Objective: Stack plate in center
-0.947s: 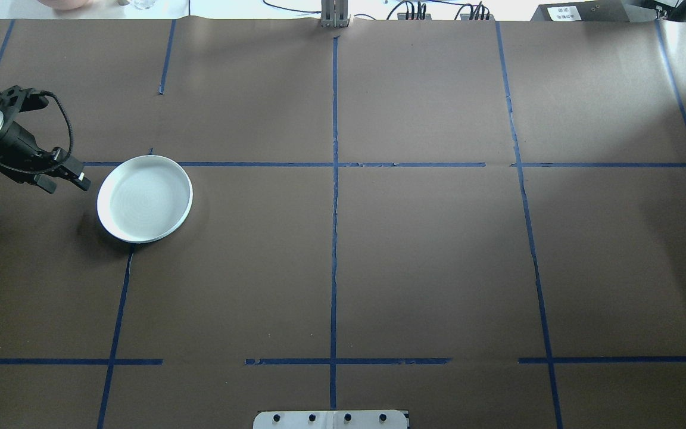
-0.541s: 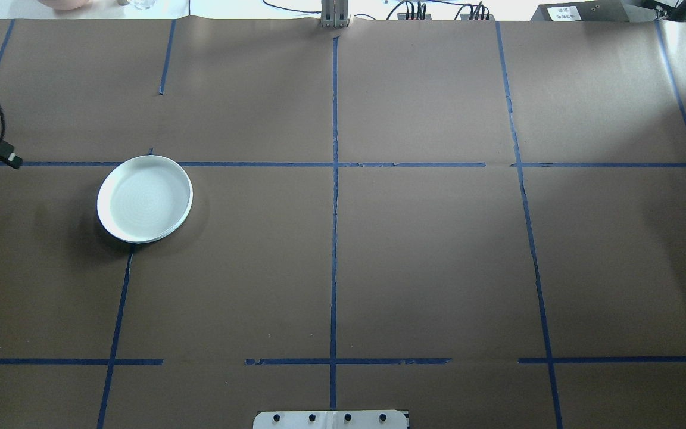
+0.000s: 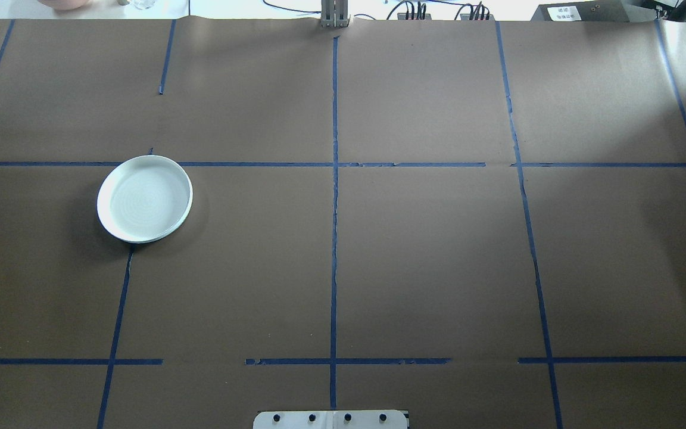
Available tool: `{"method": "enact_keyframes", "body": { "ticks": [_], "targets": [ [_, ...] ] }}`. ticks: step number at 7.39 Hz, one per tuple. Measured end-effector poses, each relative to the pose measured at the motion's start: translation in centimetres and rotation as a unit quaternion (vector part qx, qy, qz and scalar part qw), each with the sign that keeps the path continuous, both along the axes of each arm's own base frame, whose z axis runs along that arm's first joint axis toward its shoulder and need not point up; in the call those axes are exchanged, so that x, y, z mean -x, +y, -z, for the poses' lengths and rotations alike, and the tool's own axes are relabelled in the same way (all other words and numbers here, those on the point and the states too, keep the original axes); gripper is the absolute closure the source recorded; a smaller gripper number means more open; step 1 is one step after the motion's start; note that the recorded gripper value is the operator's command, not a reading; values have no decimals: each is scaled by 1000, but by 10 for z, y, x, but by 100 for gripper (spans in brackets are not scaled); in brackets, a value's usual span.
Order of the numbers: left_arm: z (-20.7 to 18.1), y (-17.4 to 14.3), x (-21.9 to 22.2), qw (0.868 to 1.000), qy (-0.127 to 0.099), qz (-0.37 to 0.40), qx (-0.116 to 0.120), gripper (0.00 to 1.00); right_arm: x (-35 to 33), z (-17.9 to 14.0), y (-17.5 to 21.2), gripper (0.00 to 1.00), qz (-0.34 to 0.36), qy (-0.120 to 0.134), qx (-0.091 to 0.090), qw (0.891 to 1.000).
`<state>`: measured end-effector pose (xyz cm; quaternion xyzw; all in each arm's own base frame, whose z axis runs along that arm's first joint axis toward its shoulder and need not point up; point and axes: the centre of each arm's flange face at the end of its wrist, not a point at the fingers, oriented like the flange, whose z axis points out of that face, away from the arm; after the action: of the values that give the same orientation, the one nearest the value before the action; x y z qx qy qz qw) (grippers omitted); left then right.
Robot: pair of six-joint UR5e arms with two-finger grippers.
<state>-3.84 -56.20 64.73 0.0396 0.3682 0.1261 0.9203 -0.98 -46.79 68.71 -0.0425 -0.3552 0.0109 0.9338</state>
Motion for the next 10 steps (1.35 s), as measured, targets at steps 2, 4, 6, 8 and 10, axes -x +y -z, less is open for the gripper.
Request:
{"method": "enact_keyframes", "body": {
  "ticks": [2, 4, 6, 8, 10],
  "targets": [
    [13, 15, 22, 1000, 0, -9, 23, 1, 0, 0, 0, 0, 0, 0, 0, 1000],
    [12, 24, 26, 1000, 2, -10, 30, 1, 0, 0, 0, 0, 0, 0, 0, 1000],
    [2, 34, 33, 999, 3, -4, 37, 1, 0, 0, 1, 0, 0, 0, 0, 1000],
    [-13, 47, 43, 999, 3, 5, 38, 1, 1, 0, 0, 0, 1, 0, 1, 1000],
    [-36, 66, 44, 999, 4, 8, 36, 1, 1, 0, 0, 0, 1, 0, 0, 1000]
  ]
}}
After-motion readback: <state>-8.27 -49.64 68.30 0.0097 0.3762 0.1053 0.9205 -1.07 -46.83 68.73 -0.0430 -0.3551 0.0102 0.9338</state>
